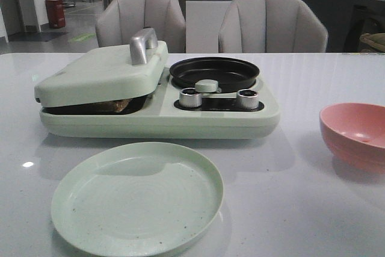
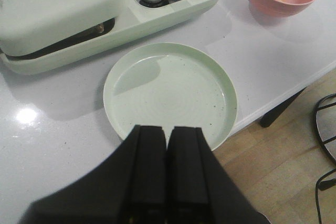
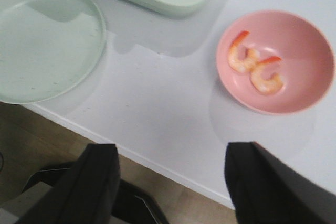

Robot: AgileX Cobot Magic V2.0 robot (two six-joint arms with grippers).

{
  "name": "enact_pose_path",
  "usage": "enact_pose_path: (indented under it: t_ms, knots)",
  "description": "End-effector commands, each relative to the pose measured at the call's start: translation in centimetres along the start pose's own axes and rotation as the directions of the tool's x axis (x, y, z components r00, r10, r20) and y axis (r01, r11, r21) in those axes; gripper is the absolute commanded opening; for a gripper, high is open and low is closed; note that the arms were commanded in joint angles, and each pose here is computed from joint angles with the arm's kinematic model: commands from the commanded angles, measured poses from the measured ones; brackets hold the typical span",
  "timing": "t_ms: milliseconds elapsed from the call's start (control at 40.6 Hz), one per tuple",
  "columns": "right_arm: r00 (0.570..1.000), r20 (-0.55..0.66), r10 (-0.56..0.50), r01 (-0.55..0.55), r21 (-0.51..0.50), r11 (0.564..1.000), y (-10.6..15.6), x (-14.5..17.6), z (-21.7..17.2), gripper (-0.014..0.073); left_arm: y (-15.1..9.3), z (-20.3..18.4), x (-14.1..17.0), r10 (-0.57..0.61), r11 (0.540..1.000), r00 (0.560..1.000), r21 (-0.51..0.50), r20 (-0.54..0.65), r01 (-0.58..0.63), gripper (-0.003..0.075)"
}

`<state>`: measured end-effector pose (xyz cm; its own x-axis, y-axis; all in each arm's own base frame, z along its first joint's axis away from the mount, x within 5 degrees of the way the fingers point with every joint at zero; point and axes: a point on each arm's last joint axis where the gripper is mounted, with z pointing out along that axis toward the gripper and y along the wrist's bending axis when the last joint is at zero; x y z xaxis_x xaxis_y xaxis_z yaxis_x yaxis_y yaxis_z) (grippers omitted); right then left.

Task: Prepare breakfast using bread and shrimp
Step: 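Grasp the rim of the pink bowl with the right gripper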

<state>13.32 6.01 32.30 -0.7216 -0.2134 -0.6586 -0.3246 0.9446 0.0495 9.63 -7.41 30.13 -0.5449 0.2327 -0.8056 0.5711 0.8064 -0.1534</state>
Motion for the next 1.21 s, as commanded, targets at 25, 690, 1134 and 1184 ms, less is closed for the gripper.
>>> enact_pose_path:
  t_ms: [25, 690, 1134, 1184]
  knots:
    - [0.997, 0.003, 0.078, -0.077, 0.095, 0.992, -1.7, -2.9, 0.6, 0.0536, -0.2, -0.6, -1.5, -0.014, 1.0, 0.994, 0.011, 0.111, 0.013, 0.0102]
    - [0.907, -0.166, 0.387, -0.323, 0.314, 0.893, -14.1, -5.3, 11.2, 0.0536, -0.2, -0.6, -1.4, -0.014, 1.0, 0.994, 0.011, 0.109, 0.012, 0.0102]
    - [0.887, -0.223, 0.403, -0.345, 0.258, 0.902, -16.4, -6.3, 18.5, 0.0536, -0.3, -0.6, -1.3, -0.02, 1.0, 0.996, 0.017, 0.092, 0.018, 0.0102]
    - [0.884, -0.234, 0.405, -0.346, 0.258, 0.902, -16.5, -6.3, 18.9, 0.0534, -0.3, -0.6, -1.2, -0.02, 1.0, 0.996, 0.018, 0.087, 0.018, 0.0102]
